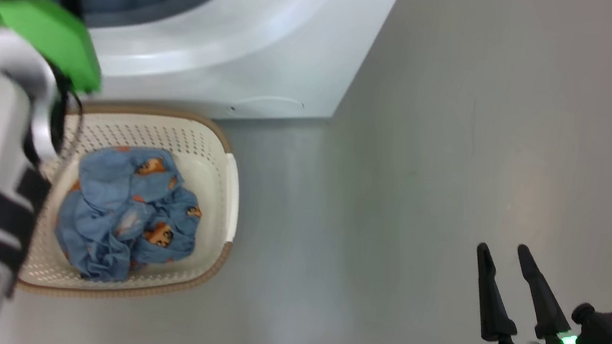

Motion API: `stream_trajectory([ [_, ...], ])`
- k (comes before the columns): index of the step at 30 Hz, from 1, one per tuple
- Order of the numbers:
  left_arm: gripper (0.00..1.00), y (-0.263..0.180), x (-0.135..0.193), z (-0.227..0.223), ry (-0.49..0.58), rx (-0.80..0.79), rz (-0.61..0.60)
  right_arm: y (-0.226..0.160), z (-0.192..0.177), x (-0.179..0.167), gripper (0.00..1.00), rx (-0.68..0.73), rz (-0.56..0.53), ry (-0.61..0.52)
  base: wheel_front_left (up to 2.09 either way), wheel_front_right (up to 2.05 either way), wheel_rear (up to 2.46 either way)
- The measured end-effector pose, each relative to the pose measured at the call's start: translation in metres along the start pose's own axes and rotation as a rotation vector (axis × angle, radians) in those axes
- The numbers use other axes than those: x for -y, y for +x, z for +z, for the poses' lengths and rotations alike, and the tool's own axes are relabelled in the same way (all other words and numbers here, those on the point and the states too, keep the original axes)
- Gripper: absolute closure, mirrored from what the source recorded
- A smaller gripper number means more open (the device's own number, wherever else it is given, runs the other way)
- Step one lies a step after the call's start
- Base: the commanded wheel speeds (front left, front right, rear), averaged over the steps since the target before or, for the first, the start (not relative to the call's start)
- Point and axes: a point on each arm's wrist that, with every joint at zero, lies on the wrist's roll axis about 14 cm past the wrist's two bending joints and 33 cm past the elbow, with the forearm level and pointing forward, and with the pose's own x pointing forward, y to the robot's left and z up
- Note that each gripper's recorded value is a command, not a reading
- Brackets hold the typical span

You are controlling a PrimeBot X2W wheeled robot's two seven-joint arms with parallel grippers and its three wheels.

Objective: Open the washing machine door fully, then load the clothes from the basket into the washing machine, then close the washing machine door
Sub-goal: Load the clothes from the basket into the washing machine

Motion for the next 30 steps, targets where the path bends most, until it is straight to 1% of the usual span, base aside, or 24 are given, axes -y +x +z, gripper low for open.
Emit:
stream_trajectory([
  [5,0.00,-0.044,0.004,-0.014,-0.034,0.028,-0.015,-0.011,0.011,-0.002,0.00,0.031,0.005,-0.013,0.00,0.00,0.00],
  [7,0.00,-0.063,0.006,-0.023,-0.076,0.027,-0.015,-0.015,0.015,-0.005,0.00,0.045,0.016,-0.019,0.00,0.00,0.00],
  [14,0.00,-0.125,0.001,-0.052,-0.122,0.017,0.017,-0.026,0.038,-0.011,0.00,0.114,0.041,-0.042,0.00,0.00,0.00],
  [20,0.00,-0.157,0.000,-0.056,-0.126,0.042,0.044,-0.032,0.039,-0.017,0.00,0.118,0.063,-0.054,0.00,0.00,0.00],
  [25,0.00,-0.179,-0.002,-0.067,-0.115,0.030,0.061,-0.034,0.046,-0.025,0.00,0.142,0.085,-0.061,0.00,0.00,0.00],
  [30,0.00,-0.200,0.002,-0.076,-0.118,0.013,0.064,-0.045,0.042,-0.026,0.00,0.132,0.092,-0.062,0.00,0.00,0.00],
])
